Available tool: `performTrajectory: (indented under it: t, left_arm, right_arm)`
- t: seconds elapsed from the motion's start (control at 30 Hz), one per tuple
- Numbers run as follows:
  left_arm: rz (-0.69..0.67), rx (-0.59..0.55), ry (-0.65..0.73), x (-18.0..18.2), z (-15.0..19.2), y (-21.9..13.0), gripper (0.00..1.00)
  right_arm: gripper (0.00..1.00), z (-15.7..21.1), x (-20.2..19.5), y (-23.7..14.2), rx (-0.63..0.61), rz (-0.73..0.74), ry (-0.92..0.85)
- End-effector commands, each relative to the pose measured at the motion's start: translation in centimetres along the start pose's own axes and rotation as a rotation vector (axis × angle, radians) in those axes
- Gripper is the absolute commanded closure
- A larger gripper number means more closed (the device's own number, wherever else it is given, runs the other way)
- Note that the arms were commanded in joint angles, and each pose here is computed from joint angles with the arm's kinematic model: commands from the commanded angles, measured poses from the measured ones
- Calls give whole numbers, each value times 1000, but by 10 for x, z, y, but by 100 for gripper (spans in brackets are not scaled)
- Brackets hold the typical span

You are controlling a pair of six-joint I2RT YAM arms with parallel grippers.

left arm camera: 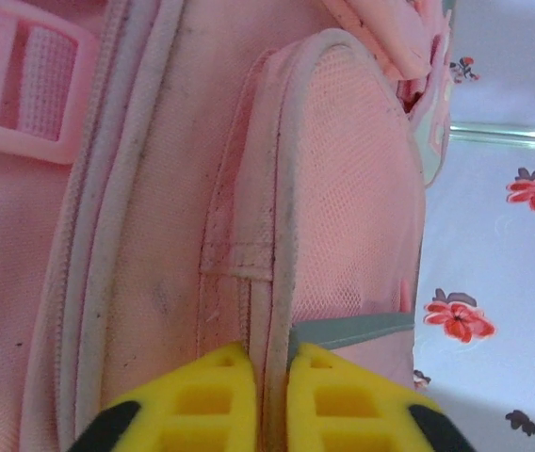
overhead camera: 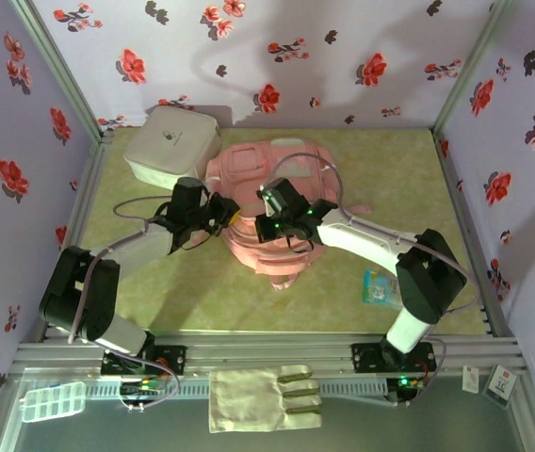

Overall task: Pack the student bag
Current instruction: Zip the student bag at the center of the table.

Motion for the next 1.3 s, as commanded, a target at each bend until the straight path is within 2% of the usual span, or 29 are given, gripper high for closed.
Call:
performTrajectory:
  t: [0.0, 0.23, 0.37, 0.63, 1.03, 1.13, 1.27]
  left_arm:
    - [-66, -20, 54, 4, -6, -2, 100]
    - [-97, -22, 78, 13, -13, -7, 100]
    - [-112, 2, 107, 13, -12, -7, 100]
    - [-113, 46, 170, 8, -12, -3, 100]
    - [-179, 147, 390, -19, -45, 31, 100]
    - [-205, 123, 405, -20, -58, 35, 89]
    - [-233, 106, 399, -18, -66, 24, 63]
  right_arm:
    - [96, -6, -18, -20, -49, 58, 18]
    - [90, -6, -98, -55, -95, 223, 121]
    - [93, -19, -123, -67, -121, 272, 135]
    - [98, -30, -126, -73, -129, 302, 115]
    - [100, 21, -125, -66, -75, 203, 180]
    - [100, 22, -109, -59, -74, 153, 163]
    - [100, 11, -84, -52, -96, 77, 158]
Point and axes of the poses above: each hand's point on the last joint's axis, 136 mm out from that joint toward the fingers, its own y axis out along the fingers, its own x axis along the line the jaws close on, z = x × y, the point moved 4 cm from there along -y, back along the fingers, and after that the axes turned 11 degrees about y, right-handed, at the moved point
